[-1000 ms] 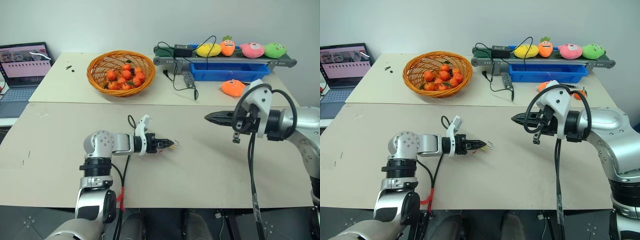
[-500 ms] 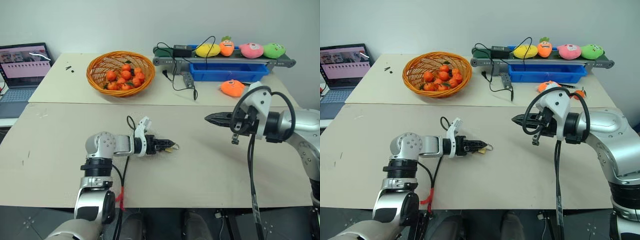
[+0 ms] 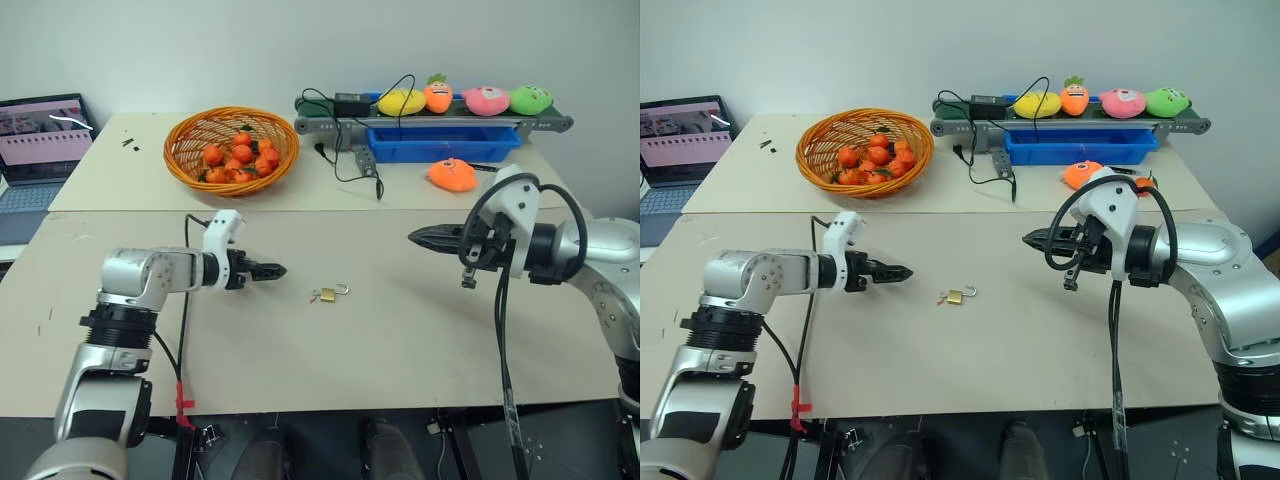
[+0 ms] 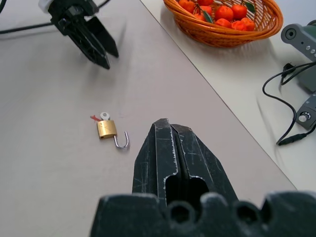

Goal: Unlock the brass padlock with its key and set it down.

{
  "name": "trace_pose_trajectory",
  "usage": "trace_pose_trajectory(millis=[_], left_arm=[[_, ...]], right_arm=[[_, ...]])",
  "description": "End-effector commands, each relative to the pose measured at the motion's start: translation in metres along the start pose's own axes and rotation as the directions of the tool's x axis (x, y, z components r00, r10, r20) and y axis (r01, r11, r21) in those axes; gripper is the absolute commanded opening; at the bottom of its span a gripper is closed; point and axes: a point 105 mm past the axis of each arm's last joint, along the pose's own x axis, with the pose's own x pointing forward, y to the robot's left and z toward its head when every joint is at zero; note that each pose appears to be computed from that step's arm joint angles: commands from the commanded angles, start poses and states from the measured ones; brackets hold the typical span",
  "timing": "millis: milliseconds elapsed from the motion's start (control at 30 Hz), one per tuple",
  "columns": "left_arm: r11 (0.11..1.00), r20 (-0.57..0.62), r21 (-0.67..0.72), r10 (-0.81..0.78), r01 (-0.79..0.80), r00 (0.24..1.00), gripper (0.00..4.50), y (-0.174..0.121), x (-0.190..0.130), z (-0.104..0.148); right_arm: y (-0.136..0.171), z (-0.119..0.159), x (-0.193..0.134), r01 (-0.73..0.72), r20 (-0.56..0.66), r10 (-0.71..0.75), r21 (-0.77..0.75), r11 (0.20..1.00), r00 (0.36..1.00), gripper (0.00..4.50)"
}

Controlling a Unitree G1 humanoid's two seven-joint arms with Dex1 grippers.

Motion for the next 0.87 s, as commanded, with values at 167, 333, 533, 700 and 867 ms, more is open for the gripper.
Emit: trace_pose_trajectory(millis=[167,333,533,700,867], left_arm=[[0.877,0.198,0.481,-0.1,-0.008,0.975,4.46,-0.036,-0.034,0.06],[0.868,0.221,0.496,-0.097,-0.026,0.97,4.46,-0.044,-0.042,0.053],[0.859,0.225,0.511,-0.11,-0.021,0.968,4.46,-0.058,-0.04,0.052],[0.857,0.211,0.515,-0.145,0.016,0.967,4.46,-0.068,-0.036,0.052],[0.866,0.216,0.497,-0.174,0.045,0.961,4.46,-0.073,-0.032,0.055]], right_arm=[[0.0,-0.011,-0.006,-0.003,0.038,-0.001,0.115,0.993,0.999,0.0],[-0.002,-0.023,-0.007,0.017,0.024,-0.021,0.166,0.986,1.0,0.0],[-0.008,-0.029,-0.004,0.061,0.003,-0.063,0.159,0.985,0.998,0.0],[-0.01,-0.034,-0.001,0.085,-0.019,-0.083,0.14,0.986,0.996,0.0],[-0.01,-0.034,-0.001,0.1,-0.012,-0.099,0.134,0.986,0.995,0.0]])
